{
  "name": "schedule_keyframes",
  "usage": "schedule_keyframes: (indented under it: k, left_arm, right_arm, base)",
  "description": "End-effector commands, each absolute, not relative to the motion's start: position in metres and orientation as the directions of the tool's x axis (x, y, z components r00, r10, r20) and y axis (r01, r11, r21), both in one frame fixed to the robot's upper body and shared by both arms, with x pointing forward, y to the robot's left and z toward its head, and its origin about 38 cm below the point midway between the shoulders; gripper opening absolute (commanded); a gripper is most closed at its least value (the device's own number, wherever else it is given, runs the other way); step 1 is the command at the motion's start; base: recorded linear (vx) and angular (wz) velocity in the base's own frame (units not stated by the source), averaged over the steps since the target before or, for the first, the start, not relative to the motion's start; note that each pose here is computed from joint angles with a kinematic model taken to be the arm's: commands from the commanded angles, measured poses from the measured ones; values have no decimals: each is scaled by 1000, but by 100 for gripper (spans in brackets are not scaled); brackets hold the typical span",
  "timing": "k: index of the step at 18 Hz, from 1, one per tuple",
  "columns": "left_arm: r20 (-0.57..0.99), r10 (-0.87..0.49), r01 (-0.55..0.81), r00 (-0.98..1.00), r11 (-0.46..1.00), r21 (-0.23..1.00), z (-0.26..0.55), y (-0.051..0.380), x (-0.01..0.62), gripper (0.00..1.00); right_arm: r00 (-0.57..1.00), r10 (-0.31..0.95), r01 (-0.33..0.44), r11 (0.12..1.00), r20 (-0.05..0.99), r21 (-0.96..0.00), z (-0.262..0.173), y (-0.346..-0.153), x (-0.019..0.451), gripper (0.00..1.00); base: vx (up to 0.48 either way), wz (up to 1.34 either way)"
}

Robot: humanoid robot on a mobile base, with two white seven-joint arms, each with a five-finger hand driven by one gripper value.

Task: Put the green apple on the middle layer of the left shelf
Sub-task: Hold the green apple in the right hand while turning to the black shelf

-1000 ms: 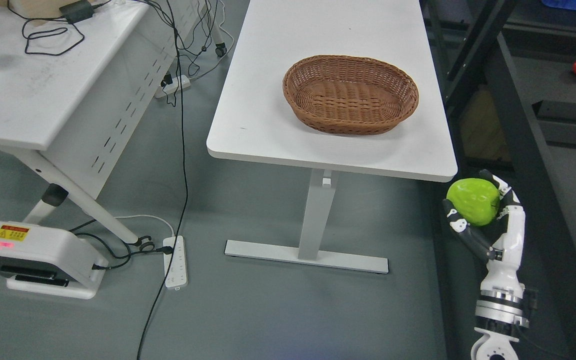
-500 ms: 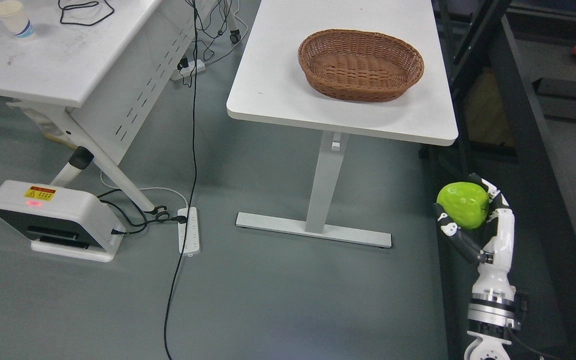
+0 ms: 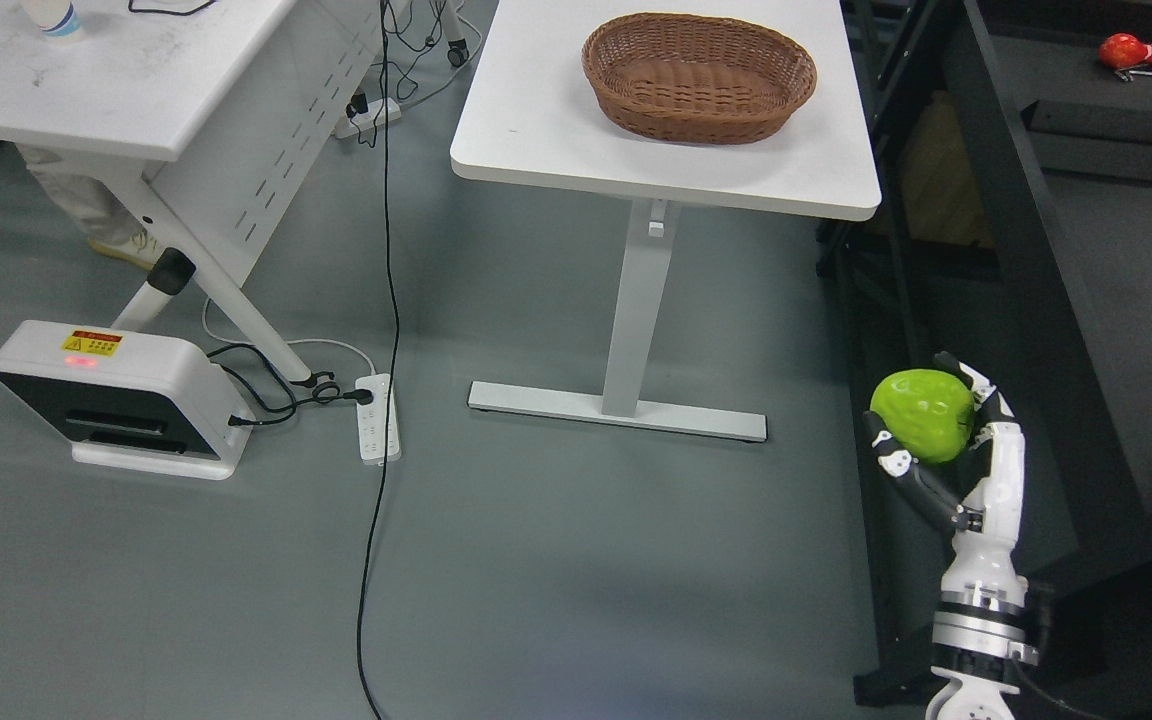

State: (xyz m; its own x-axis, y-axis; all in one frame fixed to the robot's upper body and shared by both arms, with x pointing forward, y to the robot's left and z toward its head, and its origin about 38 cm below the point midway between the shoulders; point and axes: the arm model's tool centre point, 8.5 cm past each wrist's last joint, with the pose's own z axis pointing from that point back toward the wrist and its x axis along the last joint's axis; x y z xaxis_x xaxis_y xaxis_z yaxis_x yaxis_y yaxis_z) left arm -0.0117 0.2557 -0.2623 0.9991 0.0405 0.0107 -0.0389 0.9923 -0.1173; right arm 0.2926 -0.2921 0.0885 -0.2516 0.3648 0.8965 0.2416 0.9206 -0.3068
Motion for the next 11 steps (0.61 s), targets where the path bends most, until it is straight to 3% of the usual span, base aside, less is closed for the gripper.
schedule_keyframes:
  k: [1, 11]
  left_arm:
    - [12, 39, -38, 999, 994, -100, -261, 267, -12, 100]
    - [12, 39, -38, 999, 994, -100, -261, 267, -12, 100]
  right_arm:
    - [-251, 377, 240, 917, 892, -320, 89, -295, 292, 0]
    - [-255, 376, 240, 917, 891, -318, 90, -295, 295, 0]
  base:
    - [-245, -114]
    - [-192, -394]
